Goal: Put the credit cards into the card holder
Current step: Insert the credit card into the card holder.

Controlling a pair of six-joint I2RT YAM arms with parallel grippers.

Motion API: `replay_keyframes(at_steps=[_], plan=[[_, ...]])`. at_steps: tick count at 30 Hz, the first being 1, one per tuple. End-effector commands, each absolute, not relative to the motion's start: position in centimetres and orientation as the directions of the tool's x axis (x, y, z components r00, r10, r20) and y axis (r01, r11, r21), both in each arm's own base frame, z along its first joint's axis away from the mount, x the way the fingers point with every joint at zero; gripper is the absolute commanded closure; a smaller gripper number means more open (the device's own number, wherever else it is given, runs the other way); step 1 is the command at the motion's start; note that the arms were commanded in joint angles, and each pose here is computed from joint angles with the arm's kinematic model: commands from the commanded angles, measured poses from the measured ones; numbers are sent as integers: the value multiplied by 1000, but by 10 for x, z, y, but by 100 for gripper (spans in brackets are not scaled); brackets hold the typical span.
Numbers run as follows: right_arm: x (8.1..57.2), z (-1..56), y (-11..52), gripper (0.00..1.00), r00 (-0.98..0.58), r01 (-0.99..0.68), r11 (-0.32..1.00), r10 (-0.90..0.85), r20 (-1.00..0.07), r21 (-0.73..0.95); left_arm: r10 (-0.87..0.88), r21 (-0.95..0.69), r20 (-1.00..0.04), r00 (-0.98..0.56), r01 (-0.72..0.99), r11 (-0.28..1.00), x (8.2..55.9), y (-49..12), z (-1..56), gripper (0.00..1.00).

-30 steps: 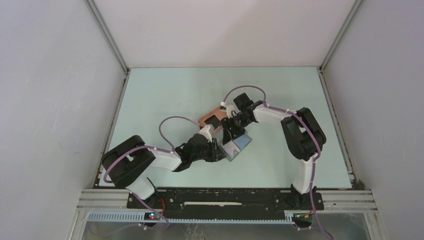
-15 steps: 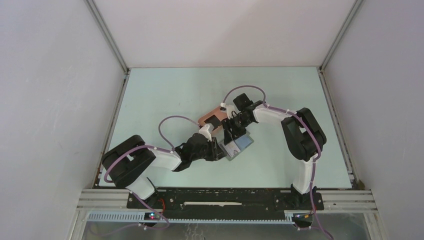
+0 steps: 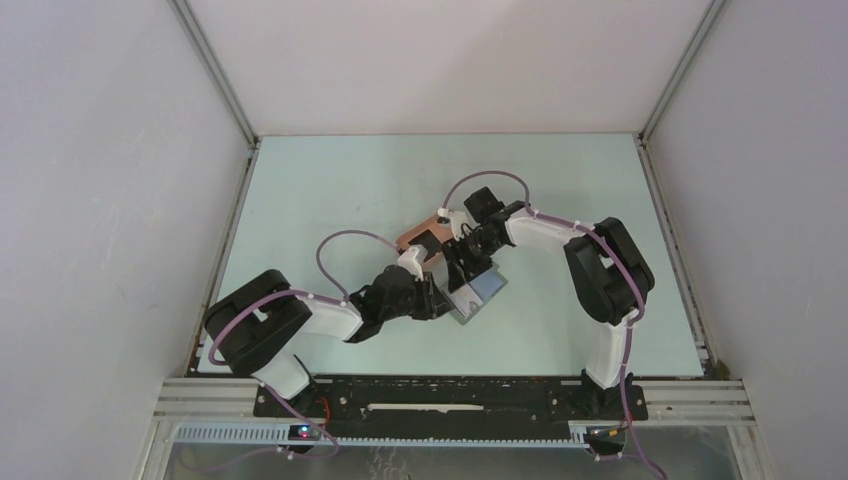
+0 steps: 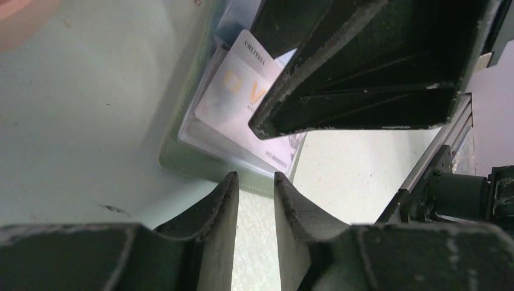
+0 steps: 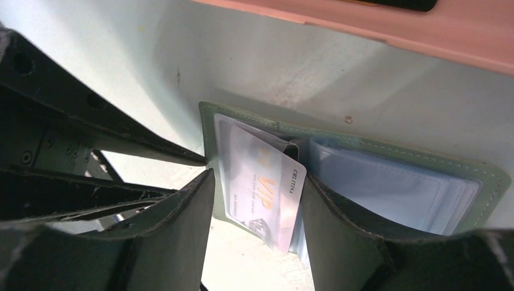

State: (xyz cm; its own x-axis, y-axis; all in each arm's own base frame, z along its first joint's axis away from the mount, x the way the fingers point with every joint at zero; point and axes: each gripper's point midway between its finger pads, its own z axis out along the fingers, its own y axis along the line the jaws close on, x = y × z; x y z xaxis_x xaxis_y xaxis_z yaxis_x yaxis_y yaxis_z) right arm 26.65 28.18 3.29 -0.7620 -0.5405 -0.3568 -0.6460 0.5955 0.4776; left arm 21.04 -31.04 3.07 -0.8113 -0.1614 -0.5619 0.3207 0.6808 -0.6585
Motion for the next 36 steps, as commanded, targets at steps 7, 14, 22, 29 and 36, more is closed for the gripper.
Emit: replay_keyframes(at_steps=[7, 14, 22, 29, 36], plan=[[271, 71, 285, 38, -779, -620, 499, -484, -399, 605, -169, -652, -590, -790, 342, 677, 213, -304, 32, 67], [277, 69, 280, 38, -764, -642, 518, -493, -416, 565, -190, -659, -595, -781, 338, 671, 211, -300, 39, 67], [274, 52, 282, 41, -789, -606, 541, -499, -358, 583, -201, -665, -587, -784, 325, 673, 212, -300, 38, 66], [272, 37, 281, 42, -803, -584, 566, -505, -316, 581, -192, -660, -581, -791, 320, 679, 215, -304, 33, 66], [270, 29, 281, 45, -809, -575, 584, -510, -292, 573, -181, -655, -576, -797, 317, 686, 217, -307, 27, 66]])
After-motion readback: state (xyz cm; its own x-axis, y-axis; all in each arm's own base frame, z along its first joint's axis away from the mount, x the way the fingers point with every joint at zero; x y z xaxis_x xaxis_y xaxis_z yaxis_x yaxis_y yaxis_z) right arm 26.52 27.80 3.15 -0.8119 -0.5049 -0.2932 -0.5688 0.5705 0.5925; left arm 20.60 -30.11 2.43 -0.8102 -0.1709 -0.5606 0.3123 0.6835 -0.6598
